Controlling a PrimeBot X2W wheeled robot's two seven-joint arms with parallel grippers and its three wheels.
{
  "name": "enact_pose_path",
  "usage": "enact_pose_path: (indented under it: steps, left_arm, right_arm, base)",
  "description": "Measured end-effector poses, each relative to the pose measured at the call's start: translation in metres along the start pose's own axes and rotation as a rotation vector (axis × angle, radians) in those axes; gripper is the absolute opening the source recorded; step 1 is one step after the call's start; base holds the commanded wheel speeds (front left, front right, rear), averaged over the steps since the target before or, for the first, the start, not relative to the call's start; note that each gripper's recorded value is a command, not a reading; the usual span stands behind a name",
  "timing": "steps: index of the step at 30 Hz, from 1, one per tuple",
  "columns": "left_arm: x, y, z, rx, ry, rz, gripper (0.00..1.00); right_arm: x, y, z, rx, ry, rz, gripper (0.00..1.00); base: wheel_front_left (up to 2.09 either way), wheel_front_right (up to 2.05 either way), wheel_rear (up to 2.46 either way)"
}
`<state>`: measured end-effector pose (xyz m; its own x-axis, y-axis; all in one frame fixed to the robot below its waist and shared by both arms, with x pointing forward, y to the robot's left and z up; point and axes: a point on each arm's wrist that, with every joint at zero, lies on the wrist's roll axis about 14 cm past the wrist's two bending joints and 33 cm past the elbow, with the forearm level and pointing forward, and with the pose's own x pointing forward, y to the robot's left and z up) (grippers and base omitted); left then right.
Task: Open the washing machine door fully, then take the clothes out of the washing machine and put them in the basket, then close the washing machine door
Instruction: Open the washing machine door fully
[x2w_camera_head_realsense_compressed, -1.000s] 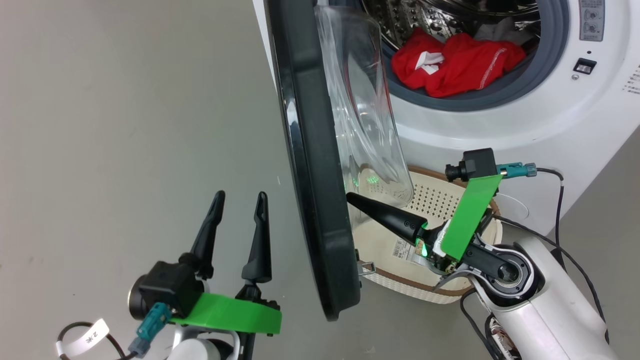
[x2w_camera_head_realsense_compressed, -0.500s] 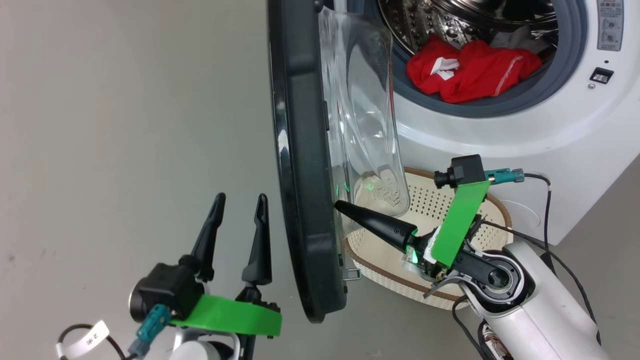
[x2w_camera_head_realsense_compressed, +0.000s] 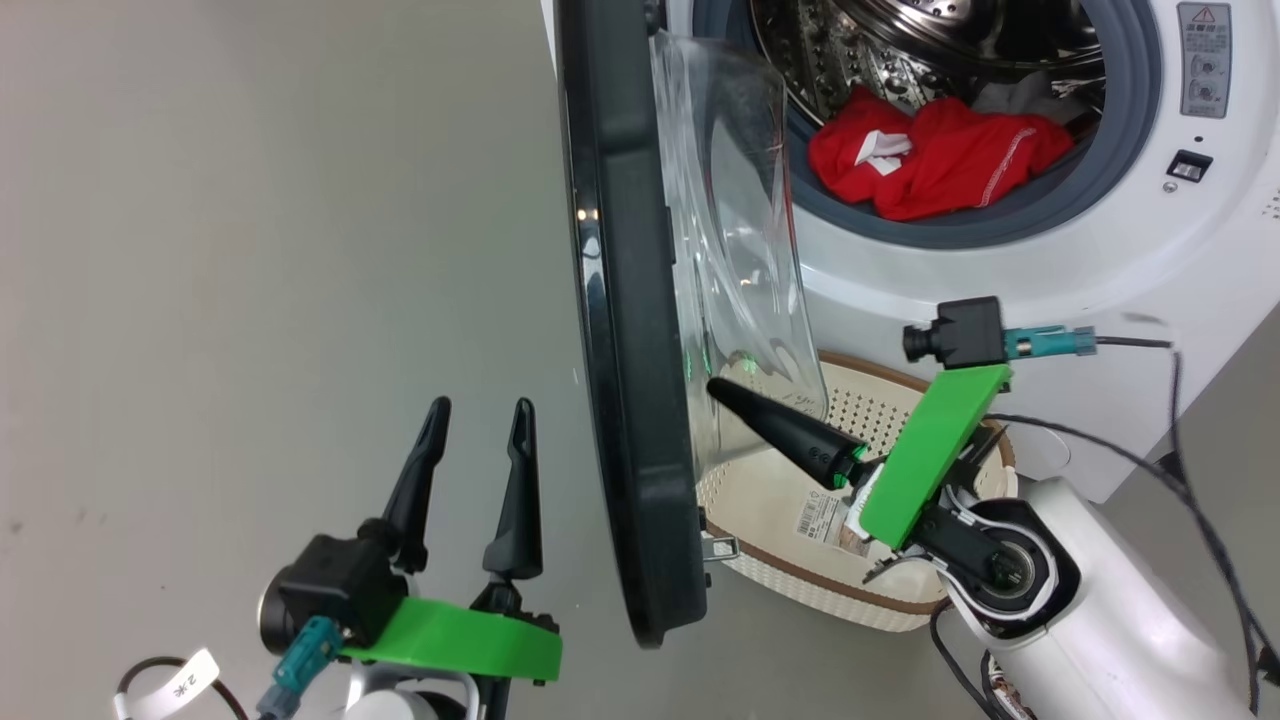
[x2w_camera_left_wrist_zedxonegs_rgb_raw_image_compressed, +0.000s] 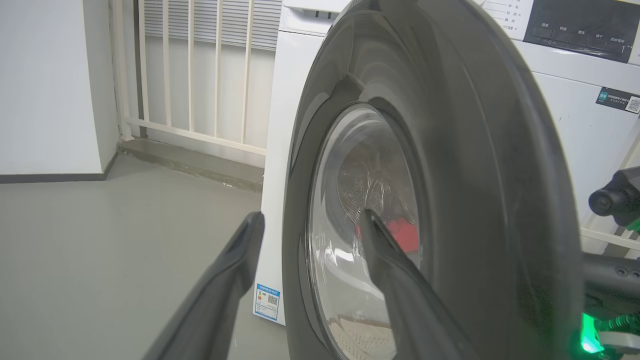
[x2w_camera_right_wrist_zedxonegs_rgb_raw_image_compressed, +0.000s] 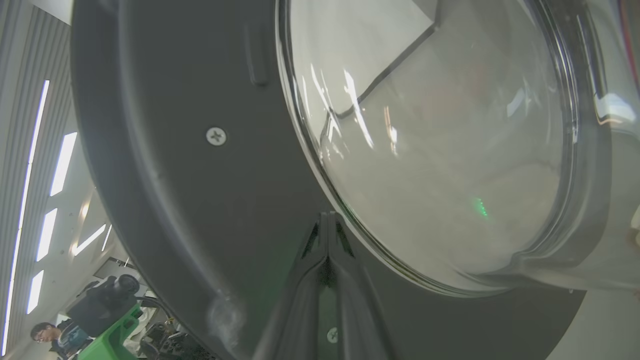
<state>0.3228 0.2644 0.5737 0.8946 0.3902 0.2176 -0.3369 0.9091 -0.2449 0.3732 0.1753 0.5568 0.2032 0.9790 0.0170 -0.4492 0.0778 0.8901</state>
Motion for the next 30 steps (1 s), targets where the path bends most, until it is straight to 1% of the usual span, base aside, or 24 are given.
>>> enact_pose_path:
  steps: [1, 2, 3, 4, 7, 9, 15, 16, 18, 20, 22, 25, 30]
  left_arm:
    - [-0.001, 0.001, 0.000, -0.001, 0.000, 0.002, 1.00]
    - [-0.003, 0.002, -0.001, -0.003, 0.003, 0.004, 1.00]
    - [-0.003, 0.002, -0.001, -0.003, 0.003, 0.004, 1.00]
    - [-0.006, 0.004, -0.003, -0.005, 0.010, 0.009, 1.00]
    - [-0.007, 0.004, -0.001, -0.007, 0.003, 0.006, 1.00]
    - [-0.009, 0.003, 0.000, -0.011, 0.001, -0.003, 1.00]
    - [-0.015, 0.006, 0.001, -0.011, -0.003, -0.010, 1.00]
    - [-0.016, 0.006, 0.000, -0.012, -0.001, -0.009, 1.00]
    - [-0.016, 0.006, 0.000, -0.009, -0.001, -0.011, 1.00]
    - [-0.016, 0.005, 0.001, 0.000, -0.004, -0.017, 1.00]
    - [-0.015, 0.004, 0.001, 0.002, -0.005, -0.025, 1.00]
    - [-0.015, 0.005, 0.001, 0.005, -0.006, -0.022, 1.00]
    - [-0.014, 0.005, 0.004, 0.008, -0.017, -0.022, 1.00]
  right_arm:
    - [-0.001, 0.001, 0.003, -0.039, -0.019, -0.008, 0.77]
    - [-0.002, 0.001, 0.005, -0.082, -0.038, -0.018, 1.00]
    - [-0.002, 0.001, 0.005, -0.082, -0.038, -0.018, 1.00]
    - [-0.006, 0.000, 0.008, -0.153, -0.075, -0.042, 1.00]
    - [-0.012, -0.004, 0.010, -0.192, -0.114, -0.073, 1.00]
    - [-0.019, -0.010, 0.013, -0.246, -0.164, -0.111, 1.00]
    - [-0.037, -0.013, 0.032, -0.490, -0.322, -0.199, 1.00]
    - [-0.041, -0.015, 0.035, -0.549, -0.340, -0.221, 1.00]
    - [-0.050, -0.016, 0.043, -0.708, -0.381, -0.262, 1.00]
    - [-0.060, -0.016, 0.057, -0.841, -0.439, -0.304, 1.00]
    - [-0.068, -0.017, 0.067, -0.933, -0.483, -0.341, 1.00]
    - [-0.078, -0.021, 0.073, -1.039, -0.521, -0.391, 1.00]
    - [-0.099, -0.028, 0.082, -1.125, -0.566, -0.468, 1.00]
  base:
    - [0.00, 0.00, 0.00]
    - [0.00, 0.00, 0.00]
    - [0.00, 0.00, 0.00]
    - [0.00, 0.00, 0.00]
    - [0.00, 0.00, 0.00]
    - [0.00, 0.00, 0.00]
    - [0.00, 0.00, 0.00]
    - [0.00, 0.00, 0.00]
    - [0.00, 0.00, 0.00]
    - [0.00, 0.00, 0.00]
    - [0.00, 0.00, 0.00]
    - [0.00, 0.00, 0.00]
    - [0.00, 0.00, 0.00]
